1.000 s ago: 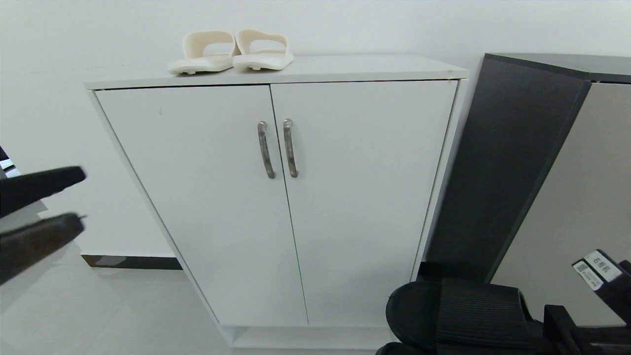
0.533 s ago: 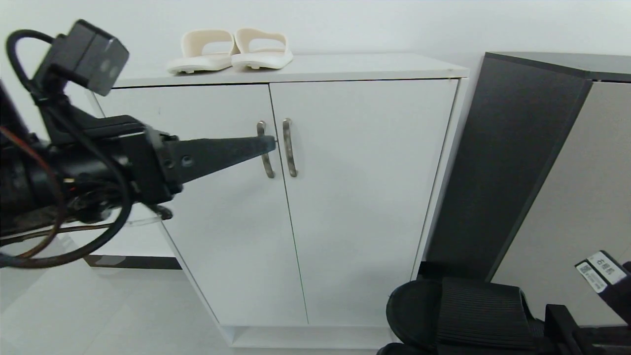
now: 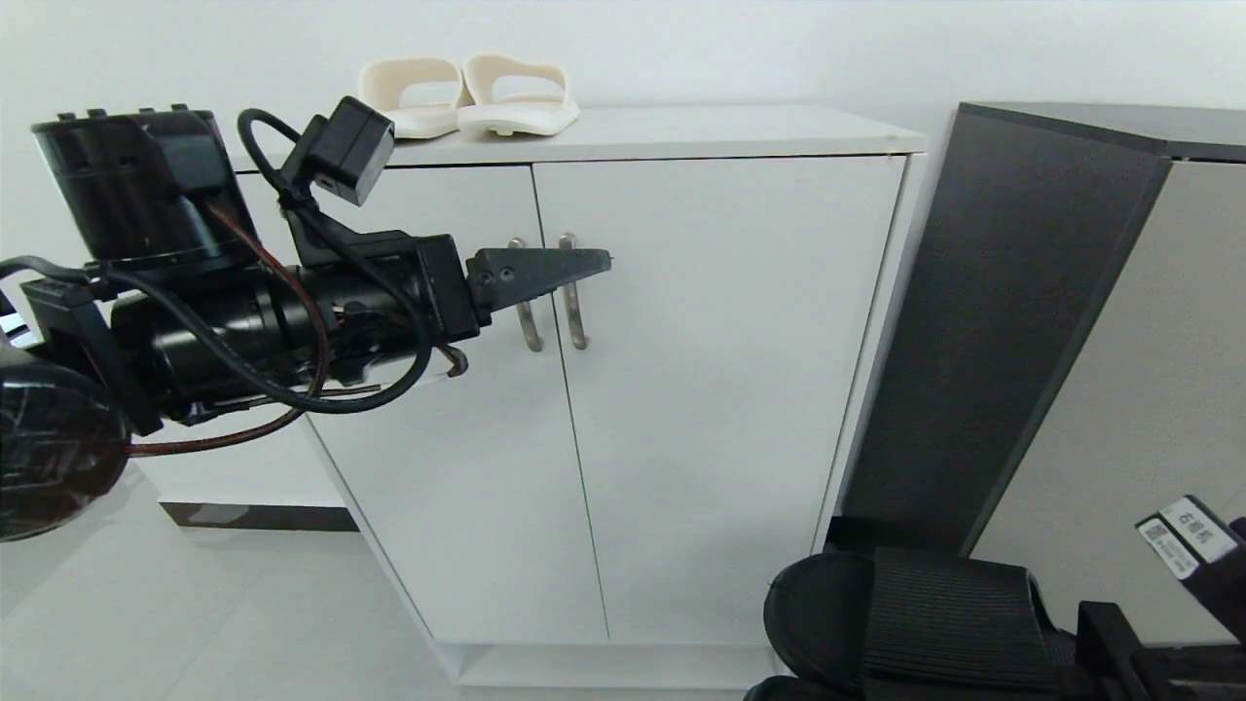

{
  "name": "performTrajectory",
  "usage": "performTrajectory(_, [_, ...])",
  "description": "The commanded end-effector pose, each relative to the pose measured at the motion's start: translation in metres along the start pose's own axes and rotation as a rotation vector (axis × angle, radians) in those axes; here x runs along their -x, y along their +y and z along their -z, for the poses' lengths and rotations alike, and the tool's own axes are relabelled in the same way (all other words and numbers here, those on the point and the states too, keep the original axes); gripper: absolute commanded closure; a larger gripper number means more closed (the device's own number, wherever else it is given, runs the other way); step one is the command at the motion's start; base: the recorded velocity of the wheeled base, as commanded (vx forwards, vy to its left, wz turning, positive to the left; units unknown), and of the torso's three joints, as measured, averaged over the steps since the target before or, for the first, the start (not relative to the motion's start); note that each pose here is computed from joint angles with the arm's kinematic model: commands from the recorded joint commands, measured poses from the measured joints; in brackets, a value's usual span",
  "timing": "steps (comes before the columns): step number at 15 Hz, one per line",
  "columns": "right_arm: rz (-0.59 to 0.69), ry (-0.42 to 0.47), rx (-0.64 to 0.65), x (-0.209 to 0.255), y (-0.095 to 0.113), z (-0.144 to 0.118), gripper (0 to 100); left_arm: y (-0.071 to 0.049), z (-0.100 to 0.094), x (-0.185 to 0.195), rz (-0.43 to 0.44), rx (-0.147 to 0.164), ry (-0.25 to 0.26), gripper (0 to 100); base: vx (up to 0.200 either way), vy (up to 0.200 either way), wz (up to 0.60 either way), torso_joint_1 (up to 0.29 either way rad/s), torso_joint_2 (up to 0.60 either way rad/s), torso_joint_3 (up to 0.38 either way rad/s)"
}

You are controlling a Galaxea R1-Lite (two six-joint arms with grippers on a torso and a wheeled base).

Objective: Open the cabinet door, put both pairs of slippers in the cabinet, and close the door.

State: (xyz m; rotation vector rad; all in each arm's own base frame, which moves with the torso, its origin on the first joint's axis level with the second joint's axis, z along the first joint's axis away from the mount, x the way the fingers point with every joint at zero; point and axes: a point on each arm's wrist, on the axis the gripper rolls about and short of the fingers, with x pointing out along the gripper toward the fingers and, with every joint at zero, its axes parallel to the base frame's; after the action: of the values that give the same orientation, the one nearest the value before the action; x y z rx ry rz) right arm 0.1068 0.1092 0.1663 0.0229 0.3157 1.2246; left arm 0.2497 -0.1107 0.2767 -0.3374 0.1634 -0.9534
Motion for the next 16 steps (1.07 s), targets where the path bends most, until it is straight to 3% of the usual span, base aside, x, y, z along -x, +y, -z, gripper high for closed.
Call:
performTrajectory(1, [0.000,-0.002,0.001,0.000,0.000,0.000,100,0.008,0.002,-0.007,-0.047,0.009,-0.003,0,0.000,0.000,0.00,0.000,0.00,0.000])
performTrajectory(6, [0.001,-0.004,0.024,0.001,0.001,0.000,100,0.015,0.001,-0.015,-0.076,0.011,-0.009,0,0.000,0.000,0.00,0.000,0.00,0.000])
performTrajectory(12, [0.001,-0.003,0.023,0.001,0.001,0.000,100,0.040,0.001,-0.023,-0.161,0.011,-0.034,0,0.000,0.000,0.00,0.000,0.00,0.000])
performTrajectory(16, [0.002,-0.002,0.023,0.001,0.000,0.000,100,0.042,0.004,-0.029,-0.154,0.018,-0.023,0,0.000,0.000,0.00,0.000,0.00,0.000])
